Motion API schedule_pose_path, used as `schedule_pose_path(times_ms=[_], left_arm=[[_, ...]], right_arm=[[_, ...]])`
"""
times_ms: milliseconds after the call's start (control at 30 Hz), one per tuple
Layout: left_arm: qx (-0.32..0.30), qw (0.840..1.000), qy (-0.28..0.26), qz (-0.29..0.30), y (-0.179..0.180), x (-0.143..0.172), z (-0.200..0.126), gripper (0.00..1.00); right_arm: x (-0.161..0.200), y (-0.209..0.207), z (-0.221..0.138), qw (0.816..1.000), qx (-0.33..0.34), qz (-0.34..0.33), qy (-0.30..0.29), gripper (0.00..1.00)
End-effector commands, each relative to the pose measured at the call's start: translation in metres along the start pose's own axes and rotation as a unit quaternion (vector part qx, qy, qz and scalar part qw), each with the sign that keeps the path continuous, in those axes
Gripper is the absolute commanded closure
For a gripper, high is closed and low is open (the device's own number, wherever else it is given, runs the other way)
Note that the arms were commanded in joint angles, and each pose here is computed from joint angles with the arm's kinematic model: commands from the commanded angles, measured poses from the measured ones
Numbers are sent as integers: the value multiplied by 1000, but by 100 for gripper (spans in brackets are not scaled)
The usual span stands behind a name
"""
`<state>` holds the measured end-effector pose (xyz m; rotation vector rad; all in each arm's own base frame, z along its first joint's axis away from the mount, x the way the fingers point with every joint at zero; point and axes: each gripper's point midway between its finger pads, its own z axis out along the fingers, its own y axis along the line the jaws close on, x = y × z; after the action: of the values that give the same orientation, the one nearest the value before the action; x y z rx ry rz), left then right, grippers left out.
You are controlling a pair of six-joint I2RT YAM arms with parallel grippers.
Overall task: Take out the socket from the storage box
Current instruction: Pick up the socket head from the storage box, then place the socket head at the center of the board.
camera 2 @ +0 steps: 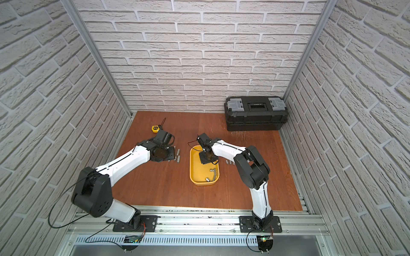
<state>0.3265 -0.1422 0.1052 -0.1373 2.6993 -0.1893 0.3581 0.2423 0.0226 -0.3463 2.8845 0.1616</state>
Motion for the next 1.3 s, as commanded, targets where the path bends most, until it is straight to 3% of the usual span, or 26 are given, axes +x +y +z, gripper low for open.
schedule_pose_path(times_ms=[0,167,367,633,833,1033,1267], left_arm=[[11,1000,-14,-5,-2,-5,-4,47],[11,1000,-13,-3,-2,-5,-4,47],[11,1000,-14,-4,-3,-5,-4,47],[11,1000,-15,-3,-2,-6,-6,47],[11,1000,-14,-3,-2,-5,-5,47],[12,1000,-18,-2,-2,-6,-8,47],[14,1000,-19,-4,-2,-5,-9,47]], right_arm=[[-2,3,3,1000,0,1,1,69],[-4,4,-2,1000,-2,0,-6,77],[-12,4,-19,1000,-3,-5,-22,81],[-42,-5,-99,995,-2,-16,-102,82],[-53,-46,-135,990,26,8,-137,83],[-47,-98,-118,991,44,56,-116,84],[-36,-135,-62,993,62,78,-59,85]])
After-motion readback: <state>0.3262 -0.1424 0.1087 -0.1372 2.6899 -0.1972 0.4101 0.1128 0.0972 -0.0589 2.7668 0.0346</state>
